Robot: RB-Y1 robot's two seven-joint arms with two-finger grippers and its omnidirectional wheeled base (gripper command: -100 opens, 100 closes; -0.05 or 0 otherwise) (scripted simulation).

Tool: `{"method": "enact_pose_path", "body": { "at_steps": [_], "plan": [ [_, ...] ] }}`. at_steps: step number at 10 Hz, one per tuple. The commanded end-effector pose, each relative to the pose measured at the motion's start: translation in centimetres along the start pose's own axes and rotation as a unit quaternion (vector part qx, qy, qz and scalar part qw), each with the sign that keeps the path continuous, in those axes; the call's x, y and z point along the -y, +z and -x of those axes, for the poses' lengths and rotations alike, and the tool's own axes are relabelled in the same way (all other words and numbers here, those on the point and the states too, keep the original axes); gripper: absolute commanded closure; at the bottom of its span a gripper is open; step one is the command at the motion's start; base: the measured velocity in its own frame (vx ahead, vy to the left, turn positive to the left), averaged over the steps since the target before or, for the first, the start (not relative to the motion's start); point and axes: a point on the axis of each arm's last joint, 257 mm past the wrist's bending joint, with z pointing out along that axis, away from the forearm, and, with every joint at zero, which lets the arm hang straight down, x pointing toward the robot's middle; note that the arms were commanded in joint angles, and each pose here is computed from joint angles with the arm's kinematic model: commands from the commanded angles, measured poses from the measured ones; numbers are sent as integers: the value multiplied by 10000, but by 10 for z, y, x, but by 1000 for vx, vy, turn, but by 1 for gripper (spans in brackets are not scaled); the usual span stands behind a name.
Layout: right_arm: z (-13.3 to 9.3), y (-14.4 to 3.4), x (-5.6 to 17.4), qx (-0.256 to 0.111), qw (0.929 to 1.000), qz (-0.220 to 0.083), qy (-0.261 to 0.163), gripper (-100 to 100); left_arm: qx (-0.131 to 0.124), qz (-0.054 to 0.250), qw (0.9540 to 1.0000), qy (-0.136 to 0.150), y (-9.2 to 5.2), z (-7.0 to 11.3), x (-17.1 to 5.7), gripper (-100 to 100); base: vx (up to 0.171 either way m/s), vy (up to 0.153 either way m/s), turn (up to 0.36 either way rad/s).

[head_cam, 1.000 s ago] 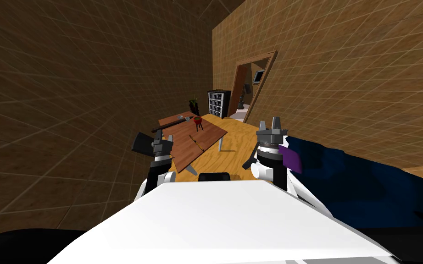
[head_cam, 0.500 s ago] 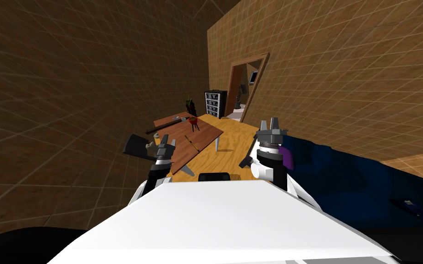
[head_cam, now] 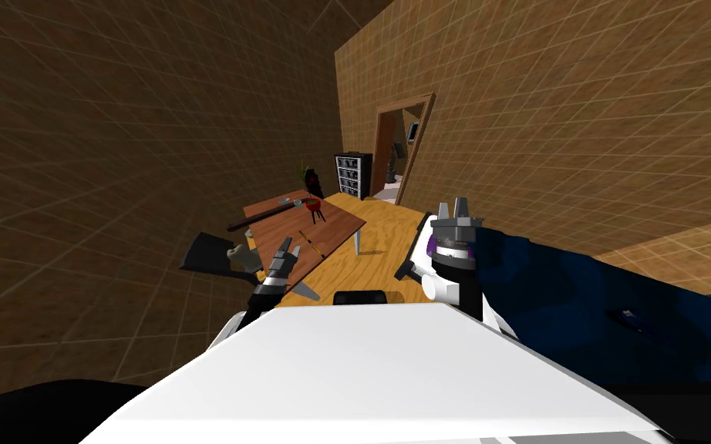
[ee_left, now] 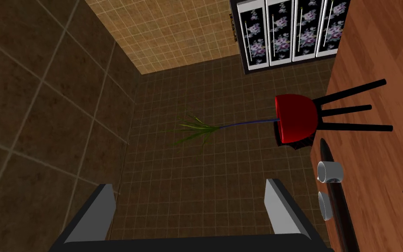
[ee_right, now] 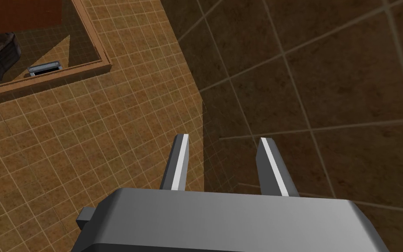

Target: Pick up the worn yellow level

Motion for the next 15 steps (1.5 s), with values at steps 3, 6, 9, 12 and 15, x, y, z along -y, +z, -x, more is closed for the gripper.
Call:
{"method": "enact_pose_path", "body": {
  "at_steps": [3, 6, 9, 12, 15],
  "plan": [
    [0, 0, 0, 0, 10000, 0, 0, 0, -439, 739, 9963, -82, -33, -14, -55, -100, 53, -142, -148],
    [0, 0, 0, 0, 10000, 0, -1, 0, -830, 1720, 9813, -241, -89, -23, -120, -100, 76, -115, -209],
    [0, 0, 0, 0, 10000, 0, -1, 0, -1032, 2435, 9636, -396, -138, -27, -161, -100, 92, -95, -171],
    [0, 0, 0, 0, 10000, -1, -1, 0, -1216, 3089, 9418, -535, -188, -30, -192, -100, 96, -63, -165],
    [0, 0, 0, 0, 10000, -1, -2, 0, -1243, 3513, 9257, -650, -223, -28, -212, -100, 70, -40, -87]
  ]
}}
